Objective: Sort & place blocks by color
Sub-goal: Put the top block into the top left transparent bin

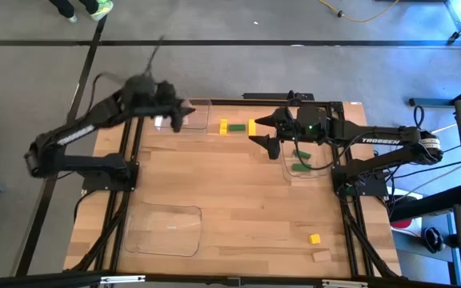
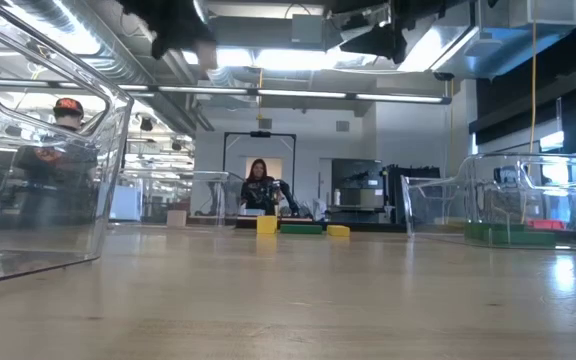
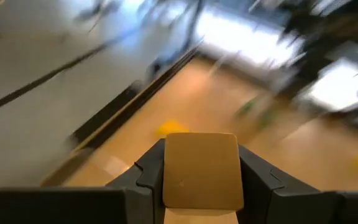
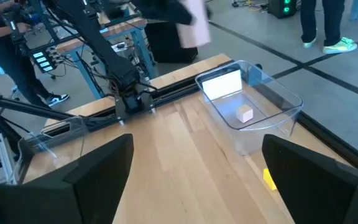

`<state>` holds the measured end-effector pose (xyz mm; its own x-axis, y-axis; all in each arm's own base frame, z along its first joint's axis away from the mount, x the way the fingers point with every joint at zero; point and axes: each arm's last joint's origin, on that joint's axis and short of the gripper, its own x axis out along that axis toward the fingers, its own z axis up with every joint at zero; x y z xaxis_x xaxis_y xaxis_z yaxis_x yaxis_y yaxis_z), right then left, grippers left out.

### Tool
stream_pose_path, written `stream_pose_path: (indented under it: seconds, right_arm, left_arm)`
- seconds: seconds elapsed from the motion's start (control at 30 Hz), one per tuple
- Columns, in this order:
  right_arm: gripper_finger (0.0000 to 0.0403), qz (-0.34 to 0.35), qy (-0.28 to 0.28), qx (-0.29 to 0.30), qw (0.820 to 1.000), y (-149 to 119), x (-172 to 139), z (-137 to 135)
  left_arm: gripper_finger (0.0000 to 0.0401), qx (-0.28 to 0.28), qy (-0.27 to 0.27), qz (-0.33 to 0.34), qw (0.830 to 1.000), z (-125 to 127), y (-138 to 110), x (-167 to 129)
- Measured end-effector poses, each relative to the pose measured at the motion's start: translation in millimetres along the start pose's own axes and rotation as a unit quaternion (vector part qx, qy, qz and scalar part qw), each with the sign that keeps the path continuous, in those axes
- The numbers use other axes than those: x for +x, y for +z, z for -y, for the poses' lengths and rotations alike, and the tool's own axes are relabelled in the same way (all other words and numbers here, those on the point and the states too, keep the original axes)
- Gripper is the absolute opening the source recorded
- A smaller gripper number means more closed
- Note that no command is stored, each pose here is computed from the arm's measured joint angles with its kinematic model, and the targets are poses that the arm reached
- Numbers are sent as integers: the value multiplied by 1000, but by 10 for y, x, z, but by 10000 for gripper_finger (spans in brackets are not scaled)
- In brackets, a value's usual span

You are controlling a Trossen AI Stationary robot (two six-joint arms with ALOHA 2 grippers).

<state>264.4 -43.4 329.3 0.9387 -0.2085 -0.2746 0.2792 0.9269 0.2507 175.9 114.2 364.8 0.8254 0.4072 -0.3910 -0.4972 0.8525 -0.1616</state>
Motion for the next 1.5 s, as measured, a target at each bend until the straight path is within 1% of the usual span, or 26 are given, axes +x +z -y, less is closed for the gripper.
stream_pose_path:
  seconds: [0.07, 0.13, 0.2, 0.23, 0.33, 0.43, 0.5, 0.63, 0.7, 0.77, 0.83, 0.87, 0.97, 1.07, 1.17, 1.3, 1.4, 1.5]
  right_arm:
    - [357, 1, -2, 1, 1000, 3, 1, 12]
    - [357, -1, -5, 2, 1000, 3, 1, 24]
    - [357, -5, -7, 2, 1000, -4, 1, 31]
    - [357, -8, -8, 2, 1000, -10, 1, 33]
    - [357, -13, -9, 4, 1000, -20, 2, 36]
    - [357, -15, -10, 13, 1000, -24, 3, 37]
    - [357, -15, -10, 15, 1000, -26, 3, 37]
    - [357, -15, -13, 15, 1000, -25, 3, 39]
    - [357, -13, -20, 19, 1000, -24, 3, 43]
    - [357, -11, -24, 27, 999, -23, 3, 45]
    - [357, -11, -24, 30, 999, -23, 3, 45]
    - [357, -11, -24, 31, 999, -23, 3, 45]
    - [357, -11, -24, 31, 999, -23, 3, 45]
    - [357, -9, -29, 31, 999, -22, 3, 48]
    - [357, -7, -35, 30, 999, -21, 2, 52]
    - [357, -7, -36, 30, 999, -21, 3, 53]
    - [357, -7, -35, 30, 999, -21, 4, 52]
    - [357, -7, -35, 30, 999, -21, 4, 53]
  left_arm:
    - [117, 24, 45, -63, 997, -130, 145, 94]
    - [117, 37, 70, -122, 989, -279, 268, 233]
    - [117, 39, 87, -208, 974, -462, 255, 436]
    - [117, 40, 96, -249, 963, -555, 217, 546]
    - [117, 43, 133, -346, 928, -849, 67, 809]
    - [117, 33, 146, -434, 889, -1139, -216, 1018]
    - [117, 16, 144, -470, 871, -1282, -408, 1137]
    - [117, 16, 127, -511, 850, -1454, -670, 1300]
    - [117, 24, 123, -515, 848, -1495, -744, 1389]
    - [117, 30, 123, -509, 851, -1515, -767, 1451]
    - [117, 39, 129, -504, 853, -1522, -793, 1529]
    - [117, 43, 132, -505, 852, -1523, -810, 1557]
    - [117, 52, 136, -519, 842, -1516, -856, 1595]
    - [117, 55, 136, -542, 827, -1520, -921, 1610]
    - [117, 60, 142, -553, 819, -1521, -954, 1634]
    - [117, 62, 132, -568, 810, -1512, -1039, 1655]
    - [117, 67, 119, -586, 799, -1483, -1146, 1667]
    - [117, 78, 109, -591, 795, -1438, -1191, 1681]
